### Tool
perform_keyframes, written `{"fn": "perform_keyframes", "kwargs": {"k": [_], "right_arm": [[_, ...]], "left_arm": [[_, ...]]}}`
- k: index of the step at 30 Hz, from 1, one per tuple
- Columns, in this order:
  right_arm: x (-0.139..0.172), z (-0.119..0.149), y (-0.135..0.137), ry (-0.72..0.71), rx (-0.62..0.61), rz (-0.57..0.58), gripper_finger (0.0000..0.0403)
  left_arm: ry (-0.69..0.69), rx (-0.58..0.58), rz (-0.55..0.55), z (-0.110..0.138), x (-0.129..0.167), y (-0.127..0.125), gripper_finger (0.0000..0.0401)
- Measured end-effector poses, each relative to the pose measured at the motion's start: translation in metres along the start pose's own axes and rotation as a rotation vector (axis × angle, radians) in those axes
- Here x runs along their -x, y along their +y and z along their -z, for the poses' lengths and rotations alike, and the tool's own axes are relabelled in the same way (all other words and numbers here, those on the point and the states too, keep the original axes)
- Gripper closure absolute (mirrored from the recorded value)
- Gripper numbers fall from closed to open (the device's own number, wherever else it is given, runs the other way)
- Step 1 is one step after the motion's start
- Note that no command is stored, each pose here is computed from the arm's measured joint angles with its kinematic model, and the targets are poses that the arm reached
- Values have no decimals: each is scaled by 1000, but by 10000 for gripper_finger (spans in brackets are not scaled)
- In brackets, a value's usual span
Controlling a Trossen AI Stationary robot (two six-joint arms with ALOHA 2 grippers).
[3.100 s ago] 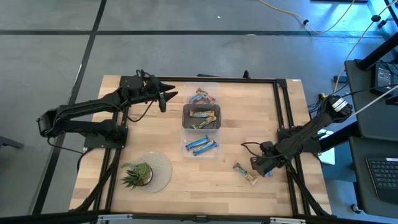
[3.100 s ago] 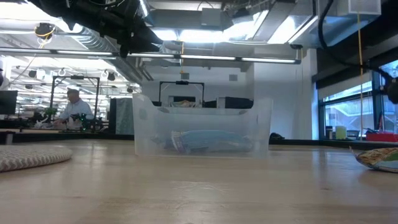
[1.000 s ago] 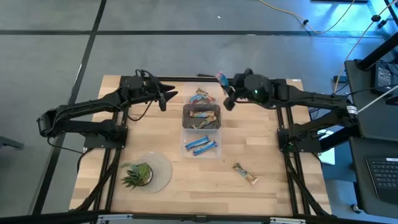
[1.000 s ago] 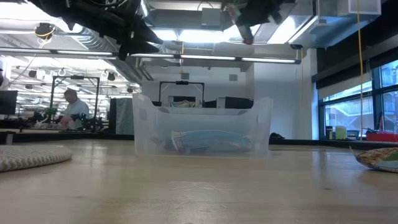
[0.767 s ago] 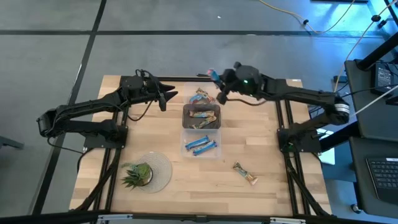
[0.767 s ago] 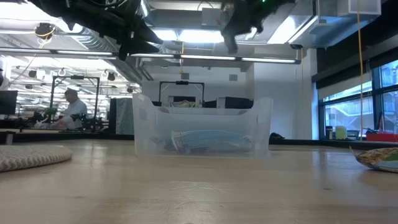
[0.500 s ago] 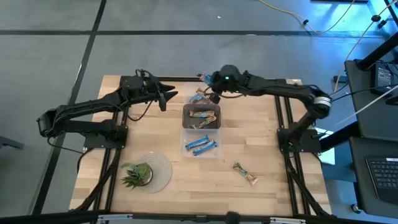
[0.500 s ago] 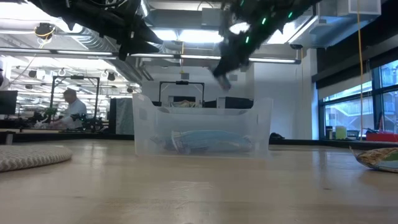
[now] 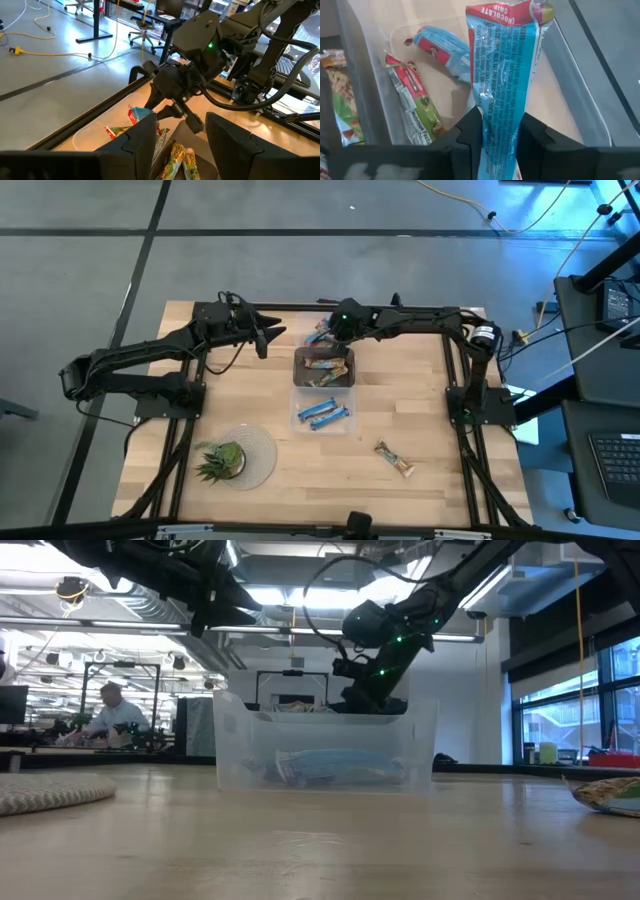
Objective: Pick and place Granola Bars by type
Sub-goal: Put the red granola bar into the top transparent bin, then put the yellow granola bar into the black bin
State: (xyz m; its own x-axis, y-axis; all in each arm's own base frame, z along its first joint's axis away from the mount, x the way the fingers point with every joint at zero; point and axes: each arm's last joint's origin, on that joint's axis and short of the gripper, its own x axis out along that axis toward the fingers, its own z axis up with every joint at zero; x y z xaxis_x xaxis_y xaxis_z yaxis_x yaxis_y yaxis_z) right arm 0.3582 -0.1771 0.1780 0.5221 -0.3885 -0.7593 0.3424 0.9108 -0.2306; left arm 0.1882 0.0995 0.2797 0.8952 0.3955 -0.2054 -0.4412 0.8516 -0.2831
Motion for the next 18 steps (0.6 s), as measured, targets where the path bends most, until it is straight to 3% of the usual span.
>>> {"fn": "perform_keyframes", "kwargs": {"k": [7, 13, 18], "right_arm": [[1, -3, 1, -27, -1, -51, 296], [10, -21, -2, -69, -16, -77, 238], [34, -47, -11, -4, -54, -78, 204]], "left_arm": [[0, -1, 0, 0, 0, 0, 238], [0, -1, 0, 0, 0, 0, 238], [0, -1, 0, 0, 0, 0, 237]]}}
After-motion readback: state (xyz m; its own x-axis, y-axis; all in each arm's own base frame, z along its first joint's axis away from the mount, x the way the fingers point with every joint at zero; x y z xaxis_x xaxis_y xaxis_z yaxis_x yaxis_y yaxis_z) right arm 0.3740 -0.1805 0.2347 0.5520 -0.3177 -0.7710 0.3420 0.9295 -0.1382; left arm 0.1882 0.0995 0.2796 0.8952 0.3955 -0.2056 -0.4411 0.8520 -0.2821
